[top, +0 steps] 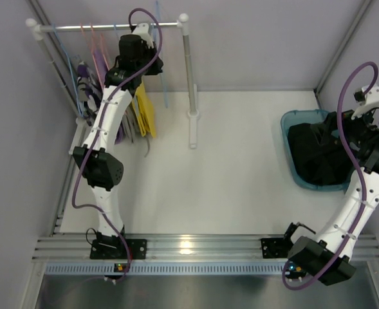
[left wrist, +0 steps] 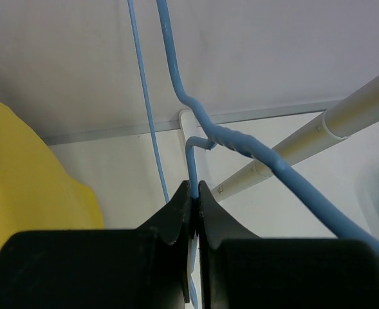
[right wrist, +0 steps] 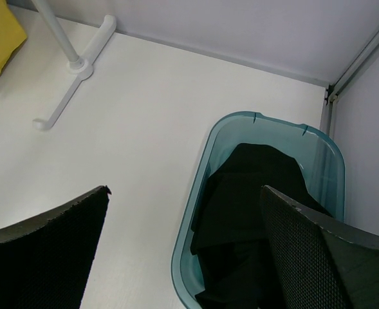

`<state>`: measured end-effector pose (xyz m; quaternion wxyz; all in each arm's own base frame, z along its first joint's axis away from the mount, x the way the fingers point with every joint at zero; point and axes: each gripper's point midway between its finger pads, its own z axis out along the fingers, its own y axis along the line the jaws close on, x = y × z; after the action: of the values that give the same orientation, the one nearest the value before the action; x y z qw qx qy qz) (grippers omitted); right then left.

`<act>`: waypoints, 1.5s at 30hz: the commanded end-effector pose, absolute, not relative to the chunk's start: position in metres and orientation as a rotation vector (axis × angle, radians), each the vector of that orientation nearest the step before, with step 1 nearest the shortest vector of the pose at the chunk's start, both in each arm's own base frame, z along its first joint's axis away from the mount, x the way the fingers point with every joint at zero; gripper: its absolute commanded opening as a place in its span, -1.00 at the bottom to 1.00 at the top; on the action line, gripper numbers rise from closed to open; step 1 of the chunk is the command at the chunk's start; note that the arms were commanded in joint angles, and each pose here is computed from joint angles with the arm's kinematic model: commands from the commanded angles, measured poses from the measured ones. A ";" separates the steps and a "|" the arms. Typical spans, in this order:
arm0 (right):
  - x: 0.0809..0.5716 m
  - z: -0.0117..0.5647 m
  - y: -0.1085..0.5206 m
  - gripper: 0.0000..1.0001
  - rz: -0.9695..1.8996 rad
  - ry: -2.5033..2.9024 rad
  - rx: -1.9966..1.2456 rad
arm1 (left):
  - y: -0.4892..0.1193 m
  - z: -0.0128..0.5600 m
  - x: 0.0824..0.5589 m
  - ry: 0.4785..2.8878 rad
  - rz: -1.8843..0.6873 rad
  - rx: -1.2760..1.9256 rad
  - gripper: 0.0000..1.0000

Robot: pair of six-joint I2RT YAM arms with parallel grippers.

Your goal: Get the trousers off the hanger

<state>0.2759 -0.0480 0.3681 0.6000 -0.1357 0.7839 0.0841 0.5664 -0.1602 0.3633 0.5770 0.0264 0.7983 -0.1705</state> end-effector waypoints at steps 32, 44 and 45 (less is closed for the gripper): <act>0.250 0.441 0.125 0.55 0.572 1.319 -0.525 | -0.160 0.431 0.458 1.894 -0.741 -0.108 -1.00; 0.299 0.437 0.345 0.29 1.002 1.396 -0.686 | -0.188 0.448 0.405 1.882 -0.901 0.048 -1.00; 0.300 0.437 0.350 0.29 1.042 1.406 -0.669 | -0.191 0.448 0.397 1.883 -0.927 0.074 -1.00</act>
<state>0.2942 0.3361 0.3972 0.5788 -0.3491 0.6248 0.3908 0.4272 -0.1786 0.4177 0.4888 -0.0154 0.8068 -0.3315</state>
